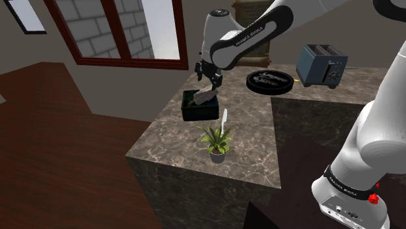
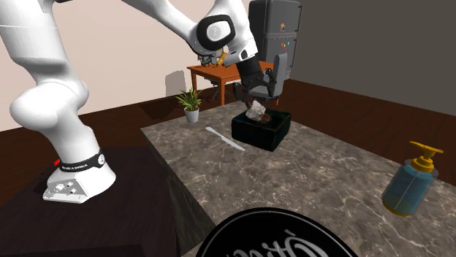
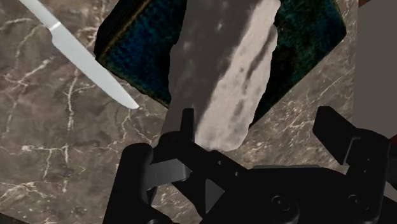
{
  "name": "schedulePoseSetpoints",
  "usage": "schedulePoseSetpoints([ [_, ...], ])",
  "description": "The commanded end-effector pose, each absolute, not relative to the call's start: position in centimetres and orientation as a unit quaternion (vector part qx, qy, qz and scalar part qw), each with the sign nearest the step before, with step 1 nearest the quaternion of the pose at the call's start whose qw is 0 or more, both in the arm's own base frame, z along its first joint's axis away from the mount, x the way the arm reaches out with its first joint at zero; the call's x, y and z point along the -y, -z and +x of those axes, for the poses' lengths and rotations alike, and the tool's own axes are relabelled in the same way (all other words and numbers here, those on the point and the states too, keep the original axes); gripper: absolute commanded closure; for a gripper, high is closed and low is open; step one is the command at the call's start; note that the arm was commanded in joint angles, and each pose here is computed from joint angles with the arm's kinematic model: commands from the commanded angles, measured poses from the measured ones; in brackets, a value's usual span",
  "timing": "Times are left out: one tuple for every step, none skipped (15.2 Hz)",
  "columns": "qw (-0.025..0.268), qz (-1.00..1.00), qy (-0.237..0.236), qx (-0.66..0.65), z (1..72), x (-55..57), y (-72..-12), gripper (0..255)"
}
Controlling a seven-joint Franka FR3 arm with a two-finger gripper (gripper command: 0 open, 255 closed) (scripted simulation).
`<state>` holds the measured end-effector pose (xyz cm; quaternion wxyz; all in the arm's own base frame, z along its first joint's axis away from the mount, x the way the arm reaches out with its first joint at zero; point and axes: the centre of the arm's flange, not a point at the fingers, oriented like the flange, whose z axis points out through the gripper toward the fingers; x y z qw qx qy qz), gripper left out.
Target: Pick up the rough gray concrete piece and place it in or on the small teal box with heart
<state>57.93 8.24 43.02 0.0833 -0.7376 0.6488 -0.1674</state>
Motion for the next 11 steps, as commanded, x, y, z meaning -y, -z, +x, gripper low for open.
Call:
schedulePoseSetpoints([
  [0.093, -0.705, 0.185, -0.678, 57.5, -8.8, -41.7, 0],
  [0.093, -0.705, 0.185, -0.678, 57.7, -8.7, -41.2, 0],
  [0.093, -0.705, 0.185, -0.678, 57.9, -8.6, -40.7, 0],
  [0.093, -0.705, 0.185, -0.678, 58.1, -8.6, -40.2, 0],
  [0.093, -0.705, 0.185, -0.678, 58.3, -8.5, -39.7, 0],
  [0.093, -0.705, 0.185, -0.678, 58.5, -8.4, -39.3, 0],
  [0.093, -0.705, 0.185, -0.678, 58.6, -8.4, -39.0, 0],
  [0.093, -0.705, 0.185, -0.678, 58.6, -8.4, -39.0, 0],
  [0.093, -0.705, 0.185, -0.678, 58.6, -8.4, -39.0, 0],
  [0.093, -0.705, 0.185, -0.678, 58.6, -8.4, -39.0, 0],
  [0.093, -0.705, 0.185, -0.678, 58.6, -8.4, -39.0, 0],
])
